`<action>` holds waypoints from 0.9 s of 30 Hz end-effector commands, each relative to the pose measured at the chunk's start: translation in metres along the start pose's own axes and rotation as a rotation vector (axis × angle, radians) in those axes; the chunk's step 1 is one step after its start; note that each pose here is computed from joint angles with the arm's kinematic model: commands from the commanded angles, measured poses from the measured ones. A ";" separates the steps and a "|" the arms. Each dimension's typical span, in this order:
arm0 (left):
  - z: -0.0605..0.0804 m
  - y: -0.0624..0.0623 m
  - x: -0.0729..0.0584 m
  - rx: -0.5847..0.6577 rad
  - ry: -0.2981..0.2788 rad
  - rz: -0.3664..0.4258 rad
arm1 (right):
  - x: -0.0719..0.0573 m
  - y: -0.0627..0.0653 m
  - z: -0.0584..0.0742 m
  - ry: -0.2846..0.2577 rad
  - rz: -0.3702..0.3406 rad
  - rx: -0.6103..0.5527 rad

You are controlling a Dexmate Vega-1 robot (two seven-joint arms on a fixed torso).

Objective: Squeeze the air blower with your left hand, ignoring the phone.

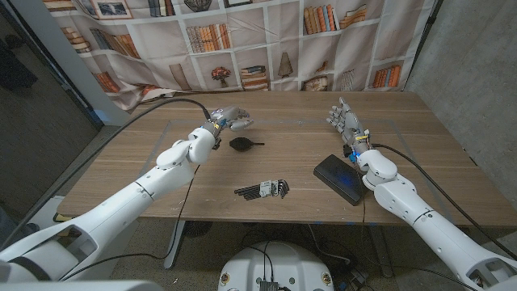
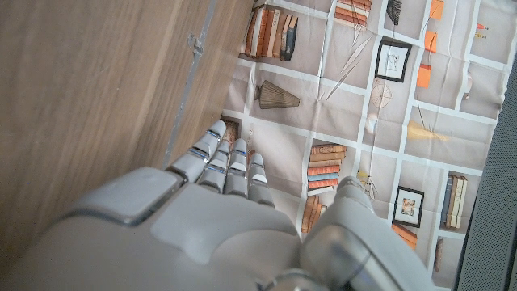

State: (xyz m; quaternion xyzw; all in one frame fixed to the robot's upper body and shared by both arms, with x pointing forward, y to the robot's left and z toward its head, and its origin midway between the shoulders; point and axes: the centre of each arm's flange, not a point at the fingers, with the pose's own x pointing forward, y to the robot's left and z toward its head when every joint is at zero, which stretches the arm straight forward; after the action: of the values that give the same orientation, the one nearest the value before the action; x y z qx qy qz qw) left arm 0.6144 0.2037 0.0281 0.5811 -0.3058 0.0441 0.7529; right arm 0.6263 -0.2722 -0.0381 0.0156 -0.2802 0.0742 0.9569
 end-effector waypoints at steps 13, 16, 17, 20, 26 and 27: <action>-0.031 0.008 -0.006 -0.497 -0.007 0.208 | 0.002 -0.002 0.000 -0.033 -0.003 0.000; -0.036 0.012 -0.008 -0.533 -0.008 0.231 | 0.002 -0.002 0.001 -0.039 0.000 -0.001; -0.037 0.013 -0.009 -0.539 -0.008 0.240 | 0.002 -0.002 0.001 -0.041 0.000 -0.004; -0.042 0.017 -0.012 -0.566 -0.008 0.258 | 0.001 -0.002 0.004 -0.058 0.000 -0.011; -0.053 0.020 -0.013 -0.706 -0.042 0.272 | 0.000 -0.002 0.010 -0.097 -0.007 -0.036; -0.054 0.020 -0.013 -0.732 -0.049 0.279 | 0.000 -0.002 0.011 -0.100 -0.006 -0.040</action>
State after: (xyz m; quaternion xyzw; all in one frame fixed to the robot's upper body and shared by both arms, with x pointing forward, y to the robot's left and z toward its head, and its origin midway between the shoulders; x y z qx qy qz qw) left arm 0.6171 0.2428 0.0290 0.3299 -0.3727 0.0420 0.8663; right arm 0.6253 -0.2739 -0.0349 0.0129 -0.3050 0.0713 0.9496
